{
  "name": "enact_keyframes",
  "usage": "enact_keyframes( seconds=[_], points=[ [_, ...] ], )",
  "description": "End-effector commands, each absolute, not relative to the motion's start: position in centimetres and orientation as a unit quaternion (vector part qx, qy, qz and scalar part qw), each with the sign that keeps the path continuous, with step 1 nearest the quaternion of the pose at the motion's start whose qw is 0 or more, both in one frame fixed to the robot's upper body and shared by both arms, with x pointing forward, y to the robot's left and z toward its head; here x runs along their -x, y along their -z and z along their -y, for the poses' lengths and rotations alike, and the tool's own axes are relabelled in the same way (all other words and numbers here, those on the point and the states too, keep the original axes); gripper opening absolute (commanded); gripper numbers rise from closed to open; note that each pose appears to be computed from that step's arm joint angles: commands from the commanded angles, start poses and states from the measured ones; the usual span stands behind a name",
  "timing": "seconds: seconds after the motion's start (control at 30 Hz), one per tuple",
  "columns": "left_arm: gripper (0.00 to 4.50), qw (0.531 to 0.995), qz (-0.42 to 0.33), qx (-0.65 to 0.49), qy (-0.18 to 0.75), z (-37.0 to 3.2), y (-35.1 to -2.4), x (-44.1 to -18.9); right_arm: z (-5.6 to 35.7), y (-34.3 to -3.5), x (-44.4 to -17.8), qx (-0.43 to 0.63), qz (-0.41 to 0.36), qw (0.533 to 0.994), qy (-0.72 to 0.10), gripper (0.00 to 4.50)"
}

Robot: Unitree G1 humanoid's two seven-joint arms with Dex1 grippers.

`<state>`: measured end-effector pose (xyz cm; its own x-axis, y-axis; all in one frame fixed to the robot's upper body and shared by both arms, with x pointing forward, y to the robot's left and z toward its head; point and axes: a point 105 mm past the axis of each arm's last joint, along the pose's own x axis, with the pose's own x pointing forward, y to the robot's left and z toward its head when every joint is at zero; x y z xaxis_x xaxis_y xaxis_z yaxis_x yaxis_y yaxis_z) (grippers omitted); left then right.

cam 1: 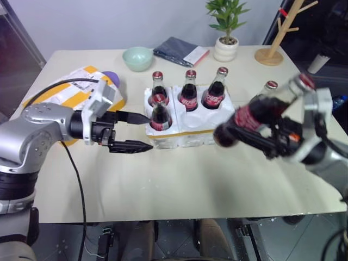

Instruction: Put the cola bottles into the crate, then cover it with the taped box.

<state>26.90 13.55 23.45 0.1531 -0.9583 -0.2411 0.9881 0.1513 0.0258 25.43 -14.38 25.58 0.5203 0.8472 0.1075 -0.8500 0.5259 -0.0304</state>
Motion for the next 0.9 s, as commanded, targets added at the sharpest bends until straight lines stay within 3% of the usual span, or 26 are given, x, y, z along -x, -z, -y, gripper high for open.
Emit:
enact_keyframes(
  seconds=[0.03,0.27,0.5,0.67,0.77,0.8,0.9],
  points=[
    [4.50,0.777,-0.049,-0.101,0.619,-14.3,-25.1,-26.3,13.4,-26.4,-29.9,0.017,0.060,0.889,-0.453,2.84],
    [4.50,0.801,-0.041,-0.102,0.588,-14.8,-24.8,-25.6,11.2,-25.3,-34.4,0.026,0.033,0.883,-0.468,2.84],
    [4.50,0.810,-0.038,-0.103,0.576,-14.9,-24.7,-25.2,9.0,-22.5,-34.4,0.039,-0.012,0.851,-0.523,2.84],
    [4.50,0.811,-0.035,-0.102,0.575,-14.7,-24.6,-25.4,8.4,-20.2,-35.9,0.047,-0.042,0.860,-0.506,2.84],
    [4.50,0.808,-0.033,-0.104,0.579,-14.5,-24.7,-25.7,8.5,-19.2,-36.6,0.075,-0.054,0.868,-0.488,4.19],
    [4.50,0.807,-0.033,-0.104,0.581,-14.4,-24.8,-25.8,8.6,-19.3,-36.6,0.076,-0.052,0.869,-0.486,4.40],
    [4.50,0.803,-0.031,-0.106,0.586,-14.2,-24.9,-26.0,9.6,-20.9,-35.9,0.075,-0.030,0.876,-0.475,4.40]
  ],
)
